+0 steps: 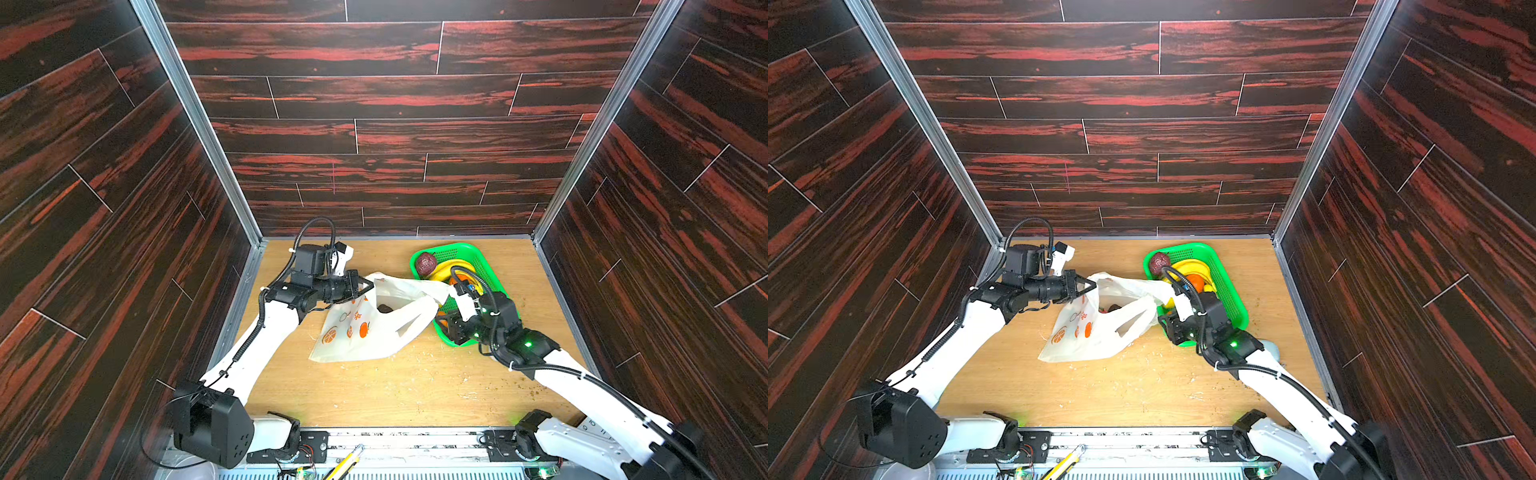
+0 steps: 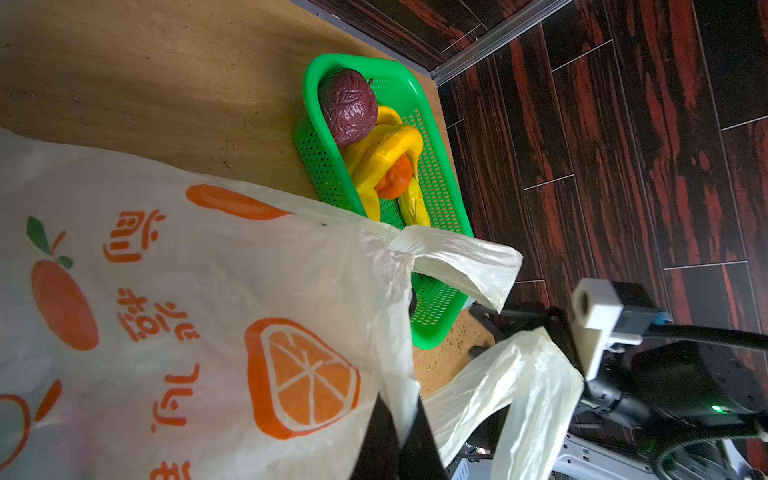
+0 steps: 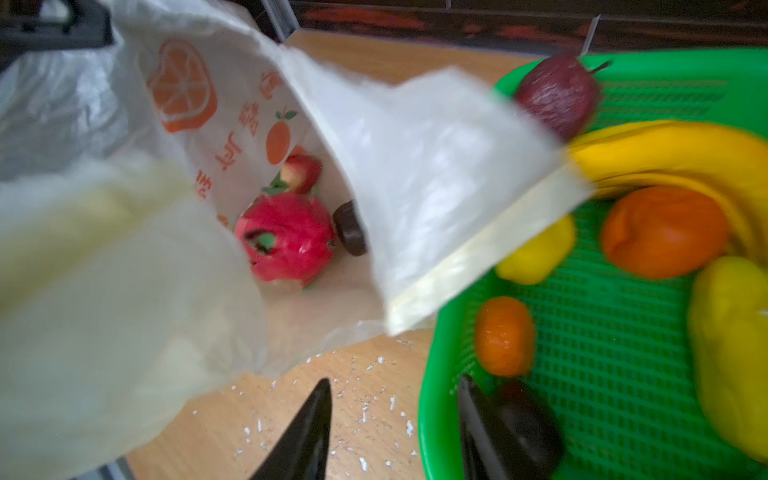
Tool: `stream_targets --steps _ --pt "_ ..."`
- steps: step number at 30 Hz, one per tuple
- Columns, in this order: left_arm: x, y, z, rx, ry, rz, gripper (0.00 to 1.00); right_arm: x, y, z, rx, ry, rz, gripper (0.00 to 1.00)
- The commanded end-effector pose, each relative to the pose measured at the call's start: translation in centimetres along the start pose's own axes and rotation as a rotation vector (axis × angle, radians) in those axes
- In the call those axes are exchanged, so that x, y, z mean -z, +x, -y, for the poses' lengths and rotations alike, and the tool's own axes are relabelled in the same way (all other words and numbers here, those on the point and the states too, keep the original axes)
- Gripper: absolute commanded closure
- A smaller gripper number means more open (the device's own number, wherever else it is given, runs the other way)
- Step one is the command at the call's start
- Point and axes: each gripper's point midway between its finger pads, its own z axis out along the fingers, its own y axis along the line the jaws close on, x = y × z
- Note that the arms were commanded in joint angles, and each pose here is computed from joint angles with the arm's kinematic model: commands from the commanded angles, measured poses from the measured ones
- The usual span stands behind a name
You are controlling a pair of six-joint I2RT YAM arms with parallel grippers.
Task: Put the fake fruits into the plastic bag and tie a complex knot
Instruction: 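Withdraw the right gripper from the bag back over the basket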
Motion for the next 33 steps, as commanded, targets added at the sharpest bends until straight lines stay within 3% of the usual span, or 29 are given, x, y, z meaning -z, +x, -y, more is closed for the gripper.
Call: stream_targets --steps 1,9,12,18,33 --pt "0.7 -0.3 0.2 -0.022 -0.009 0.020 1.00 1.8 -1.3 1.9 -0.039 0.097 0.014 0.41" --pt "0.7 -0.4 0.2 -0.032 -0.010 0.024 1.00 2.2 -0.6 5.7 -0.242 0.124 -0.044 0.23" --pt "0.6 -0.4 0.3 -0.031 -0.006 0.023 1.00 1.0 1.2 7.5 -0.343 0.122 -0.139 0.23" --pt "0.7 -0.3 0.2 -0.034 -0.010 0.021 1.00 -2.8 3.4 8.5 -0.413 0.108 -0.308 0.22" --pt "0.9 -0.1 0.2 -0.037 -0.019 0.015 1.00 -10.0 6.5 8.8 -0.426 0.070 -0.489 0.32"
